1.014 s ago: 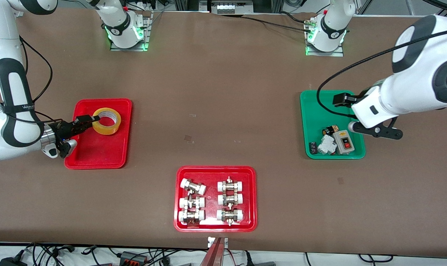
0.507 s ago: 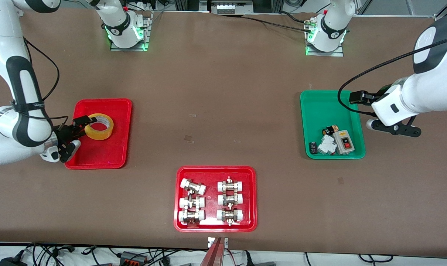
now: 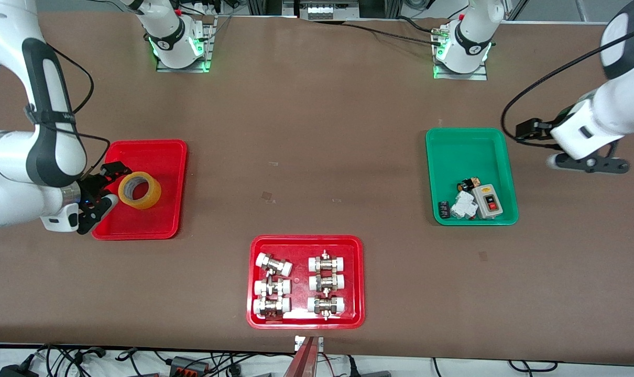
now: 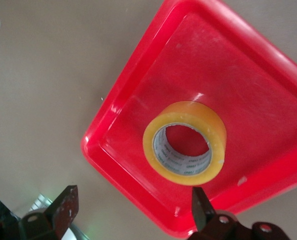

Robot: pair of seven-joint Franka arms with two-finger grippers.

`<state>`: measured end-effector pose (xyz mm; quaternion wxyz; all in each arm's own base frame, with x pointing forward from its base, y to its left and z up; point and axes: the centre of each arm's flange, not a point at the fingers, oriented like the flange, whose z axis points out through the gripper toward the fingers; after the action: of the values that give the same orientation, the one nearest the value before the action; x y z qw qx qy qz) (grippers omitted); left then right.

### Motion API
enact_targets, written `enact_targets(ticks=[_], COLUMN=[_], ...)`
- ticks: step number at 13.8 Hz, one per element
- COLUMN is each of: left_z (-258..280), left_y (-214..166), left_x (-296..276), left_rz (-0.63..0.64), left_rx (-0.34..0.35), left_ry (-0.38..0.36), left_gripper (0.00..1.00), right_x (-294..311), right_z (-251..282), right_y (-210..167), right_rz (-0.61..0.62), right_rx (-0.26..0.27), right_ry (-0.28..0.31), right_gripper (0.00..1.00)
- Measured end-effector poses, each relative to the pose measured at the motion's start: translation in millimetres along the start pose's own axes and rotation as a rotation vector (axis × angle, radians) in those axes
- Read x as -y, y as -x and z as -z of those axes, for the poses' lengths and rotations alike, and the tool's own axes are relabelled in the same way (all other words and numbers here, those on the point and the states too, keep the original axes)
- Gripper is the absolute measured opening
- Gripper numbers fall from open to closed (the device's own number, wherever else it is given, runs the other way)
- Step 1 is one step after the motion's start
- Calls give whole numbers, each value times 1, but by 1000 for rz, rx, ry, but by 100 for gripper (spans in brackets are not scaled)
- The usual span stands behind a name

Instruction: Left arm passes tape to right arm into tray

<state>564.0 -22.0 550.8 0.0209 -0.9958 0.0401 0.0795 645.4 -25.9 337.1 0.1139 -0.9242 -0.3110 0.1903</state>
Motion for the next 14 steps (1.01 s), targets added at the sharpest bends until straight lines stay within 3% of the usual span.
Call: enact_targets(ticks=[4, 6, 10, 14], left_z=[31, 33, 35, 37], left_y=[7, 4, 6, 7], left_x=[-4, -1, -2, -2], left_rz=[1, 28, 75, 78], left_rx=[-64, -69, -59, -58], left_ry=[-7, -5, -3, -3], left_gripper=[100, 100, 100, 100], right_x=[74, 122, 166, 194], right_z=[59, 93, 139, 141], right_y=[2, 11, 60, 109], right_rz=[-354, -457, -526, -564], right_rx=[-49, -78, -175, -256], right_ry=[67, 96, 136, 161], right_gripper=[100, 100, 100, 100])
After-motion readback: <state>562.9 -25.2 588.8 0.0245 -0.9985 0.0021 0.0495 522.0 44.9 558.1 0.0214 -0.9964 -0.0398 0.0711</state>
